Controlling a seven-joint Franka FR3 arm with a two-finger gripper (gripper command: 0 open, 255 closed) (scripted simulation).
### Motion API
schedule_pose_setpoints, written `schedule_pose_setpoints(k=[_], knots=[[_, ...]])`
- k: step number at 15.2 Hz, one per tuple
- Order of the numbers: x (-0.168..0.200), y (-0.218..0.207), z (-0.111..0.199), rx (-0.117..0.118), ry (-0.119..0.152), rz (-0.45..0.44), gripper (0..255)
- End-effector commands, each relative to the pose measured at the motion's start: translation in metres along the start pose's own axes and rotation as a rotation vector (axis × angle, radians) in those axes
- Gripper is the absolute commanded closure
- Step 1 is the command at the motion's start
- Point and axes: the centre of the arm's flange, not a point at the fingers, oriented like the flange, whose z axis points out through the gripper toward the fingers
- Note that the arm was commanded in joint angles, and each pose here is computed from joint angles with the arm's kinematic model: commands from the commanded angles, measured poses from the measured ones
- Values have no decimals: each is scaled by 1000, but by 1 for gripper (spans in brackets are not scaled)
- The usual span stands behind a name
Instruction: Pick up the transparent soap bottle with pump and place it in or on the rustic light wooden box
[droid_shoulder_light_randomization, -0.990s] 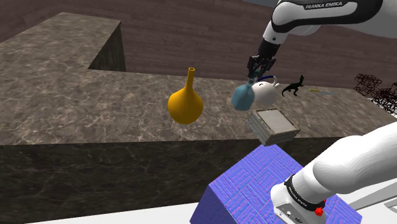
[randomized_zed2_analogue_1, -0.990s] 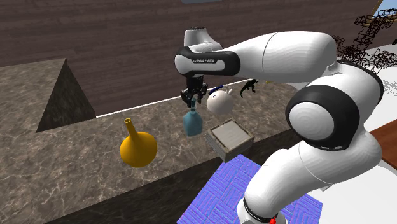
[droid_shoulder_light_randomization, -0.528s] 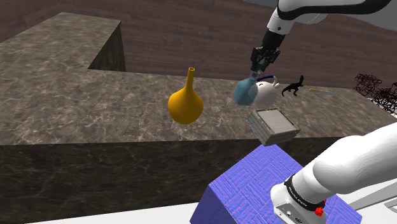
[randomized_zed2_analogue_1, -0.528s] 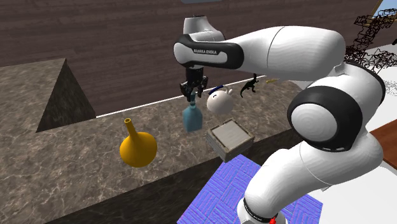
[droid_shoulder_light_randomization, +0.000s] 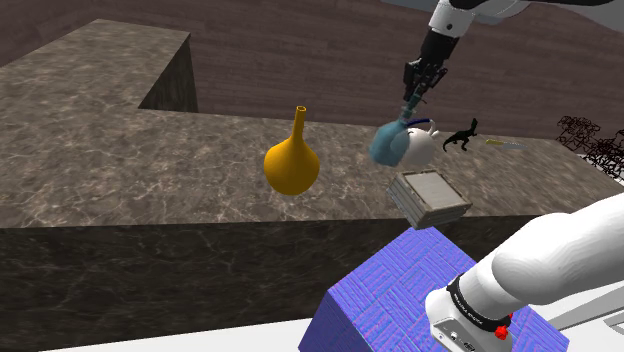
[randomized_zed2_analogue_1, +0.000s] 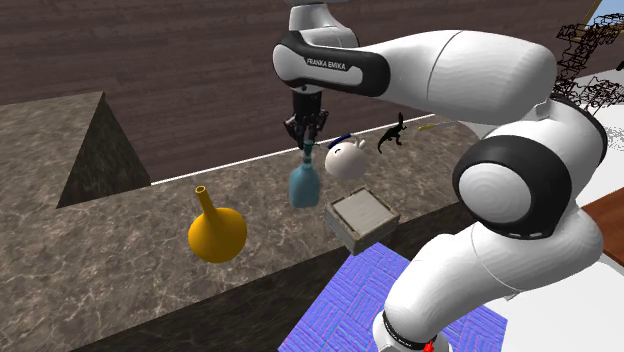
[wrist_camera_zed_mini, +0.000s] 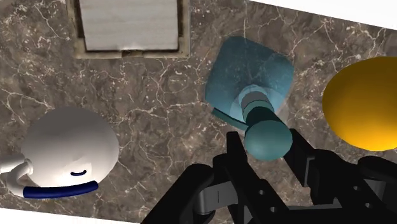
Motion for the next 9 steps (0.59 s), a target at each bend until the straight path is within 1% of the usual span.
schedule_pose_setpoints(k=[1,9], knots=[[-14,15,-10,0,0,0,255],[-79,86,-53,0,0,0,255]])
